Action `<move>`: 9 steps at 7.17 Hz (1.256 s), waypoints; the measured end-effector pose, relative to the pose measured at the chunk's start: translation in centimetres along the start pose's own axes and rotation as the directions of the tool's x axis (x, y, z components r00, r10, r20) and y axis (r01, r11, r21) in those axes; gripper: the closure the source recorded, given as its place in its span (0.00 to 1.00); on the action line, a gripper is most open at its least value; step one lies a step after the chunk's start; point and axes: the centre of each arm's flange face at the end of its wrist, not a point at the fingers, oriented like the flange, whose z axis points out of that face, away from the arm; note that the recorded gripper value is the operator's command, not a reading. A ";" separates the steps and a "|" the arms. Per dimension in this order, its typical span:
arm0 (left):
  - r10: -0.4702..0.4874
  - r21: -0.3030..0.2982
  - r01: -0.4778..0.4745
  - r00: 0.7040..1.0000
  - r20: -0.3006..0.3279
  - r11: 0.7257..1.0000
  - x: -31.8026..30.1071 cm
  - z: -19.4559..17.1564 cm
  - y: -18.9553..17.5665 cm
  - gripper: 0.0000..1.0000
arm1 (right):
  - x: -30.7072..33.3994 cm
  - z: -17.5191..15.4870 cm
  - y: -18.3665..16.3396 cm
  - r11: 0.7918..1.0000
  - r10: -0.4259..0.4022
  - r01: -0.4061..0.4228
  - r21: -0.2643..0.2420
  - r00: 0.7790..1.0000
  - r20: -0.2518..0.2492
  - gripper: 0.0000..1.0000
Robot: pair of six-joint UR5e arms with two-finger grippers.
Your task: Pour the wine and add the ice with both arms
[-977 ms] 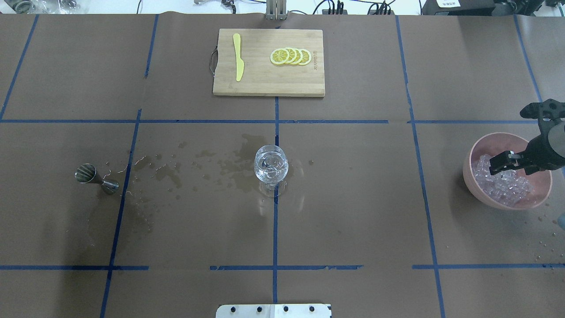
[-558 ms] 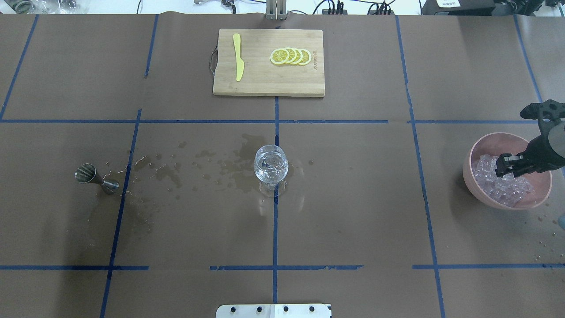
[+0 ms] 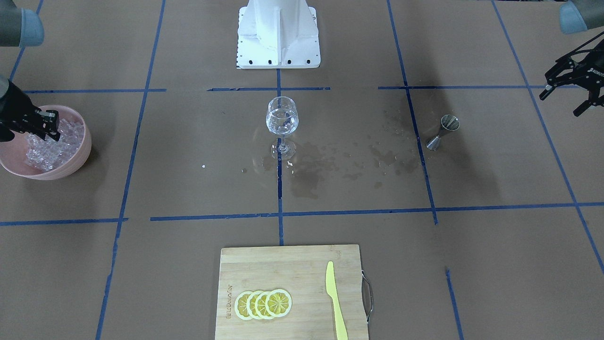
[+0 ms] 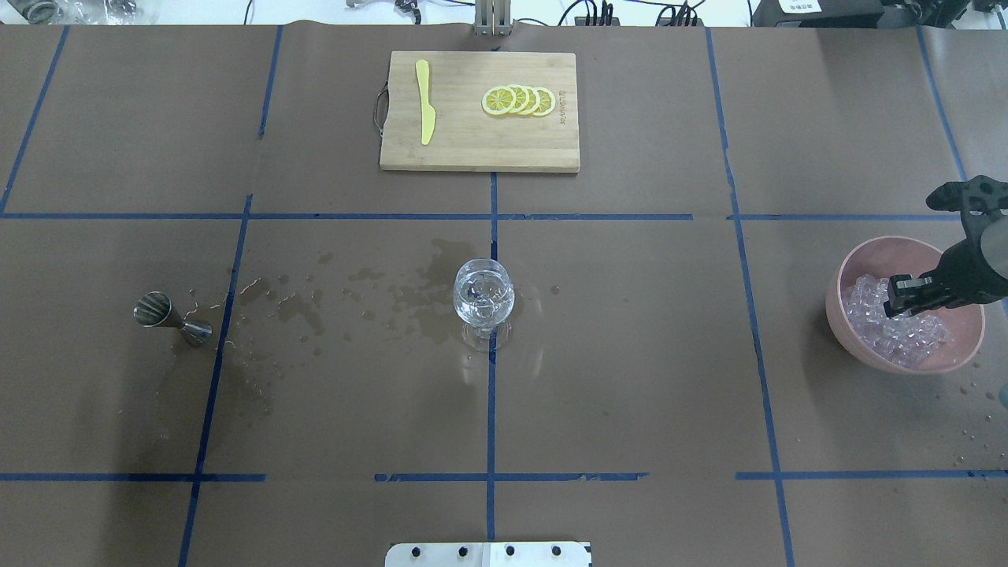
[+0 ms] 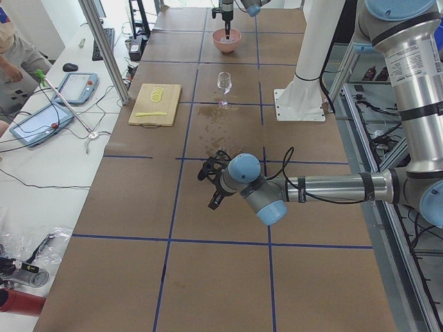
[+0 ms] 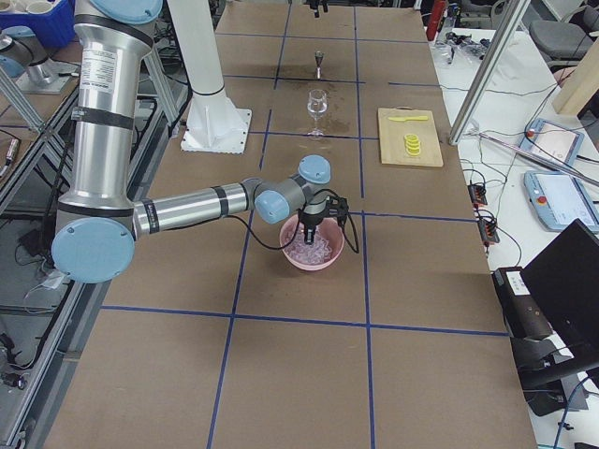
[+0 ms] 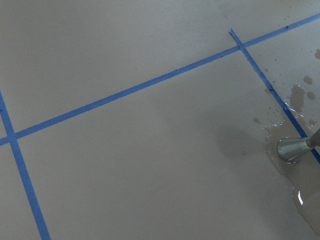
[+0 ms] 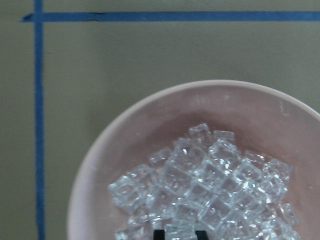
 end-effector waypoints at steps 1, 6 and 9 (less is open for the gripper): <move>-0.002 0.003 0.002 1.000 0.002 1.000 -0.1 -0.1 0.0 0.00 | -1.7 -2.7 -0.5 0.999 -0.014 0.012 0.029 0.999 0.047 1.00; -0.007 0.003 0.007 1.000 0.010 1.000 -0.4 0.0 0.1 0.00 | -20.8 -11.7 -7.3 0.990 0.114 -0.125 0.065 0.982 0.150 1.00; -0.006 0.012 0.006 1.000 0.015 1.000 -0.7 -0.3 0.0 0.00 | -35.9 -12.0 -5.9 0.966 0.244 -0.257 0.027 0.941 0.234 1.00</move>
